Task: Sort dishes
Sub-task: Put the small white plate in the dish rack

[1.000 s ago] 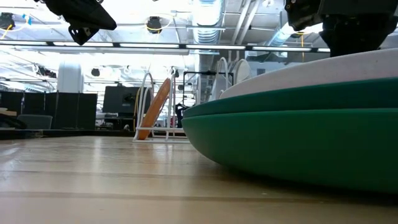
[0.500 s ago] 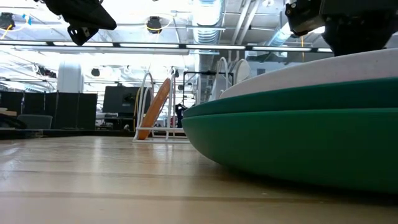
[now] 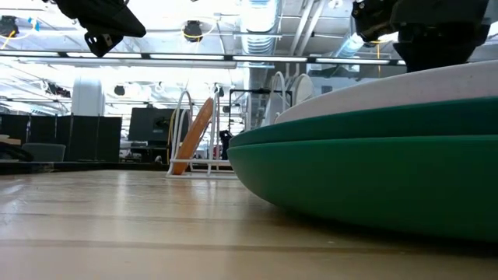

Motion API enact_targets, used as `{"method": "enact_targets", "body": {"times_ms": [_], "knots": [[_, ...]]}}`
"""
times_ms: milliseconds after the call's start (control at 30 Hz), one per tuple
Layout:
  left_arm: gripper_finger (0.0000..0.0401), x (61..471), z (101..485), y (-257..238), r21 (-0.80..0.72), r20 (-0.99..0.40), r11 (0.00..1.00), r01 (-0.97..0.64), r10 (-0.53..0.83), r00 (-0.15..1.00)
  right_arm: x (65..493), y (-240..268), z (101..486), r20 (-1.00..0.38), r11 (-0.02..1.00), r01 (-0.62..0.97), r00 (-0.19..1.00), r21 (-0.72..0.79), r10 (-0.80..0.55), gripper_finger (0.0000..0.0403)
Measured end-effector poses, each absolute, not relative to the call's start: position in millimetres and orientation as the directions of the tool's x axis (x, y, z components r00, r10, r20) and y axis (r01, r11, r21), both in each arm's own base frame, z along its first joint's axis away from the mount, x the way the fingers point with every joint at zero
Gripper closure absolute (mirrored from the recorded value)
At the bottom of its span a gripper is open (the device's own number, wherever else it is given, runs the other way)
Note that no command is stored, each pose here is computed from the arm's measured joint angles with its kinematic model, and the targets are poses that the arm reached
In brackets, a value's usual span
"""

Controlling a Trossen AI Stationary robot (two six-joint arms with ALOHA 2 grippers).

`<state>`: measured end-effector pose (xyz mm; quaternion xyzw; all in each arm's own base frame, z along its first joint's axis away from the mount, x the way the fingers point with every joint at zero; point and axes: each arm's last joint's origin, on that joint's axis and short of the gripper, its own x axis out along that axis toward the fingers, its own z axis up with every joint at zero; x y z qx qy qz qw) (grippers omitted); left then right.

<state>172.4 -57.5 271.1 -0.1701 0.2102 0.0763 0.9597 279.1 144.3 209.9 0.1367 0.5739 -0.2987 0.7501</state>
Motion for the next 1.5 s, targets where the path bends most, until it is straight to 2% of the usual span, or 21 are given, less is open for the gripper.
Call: {"method": "enact_targets", "body": {"times_ms": [633,867,1133,1300,1500], "knots": [[0.0391,172,271,-57,-0.294,-0.429,0.931,-0.218,0.075,0.9,289,140,205,-0.943,0.758,0.646,0.189,-0.091,-0.275,0.0213],[0.0391,172,271,-58,-0.295,-0.43,0.931,-0.215,0.072,0.9,295,145,178,-0.971,0.789,0.598,0.07,-0.143,-0.229,0.0213],[0.0391,172,271,-58,-0.265,-0.436,0.943,-0.203,0.07,0.897,299,137,177,-0.977,0.804,0.577,0.046,-0.145,-0.209,0.0219],[0.0391,172,271,-57,-0.254,-0.437,0.947,-0.198,0.071,0.897,301,135,180,-0.978,0.809,0.571,0.049,-0.139,-0.203,0.0254],[0.0391,172,271,-58,-0.254,-0.436,0.947,-0.198,0.07,0.897,302,135,181,-0.978,0.813,0.566,0.055,-0.137,-0.203,0.0357]]}}
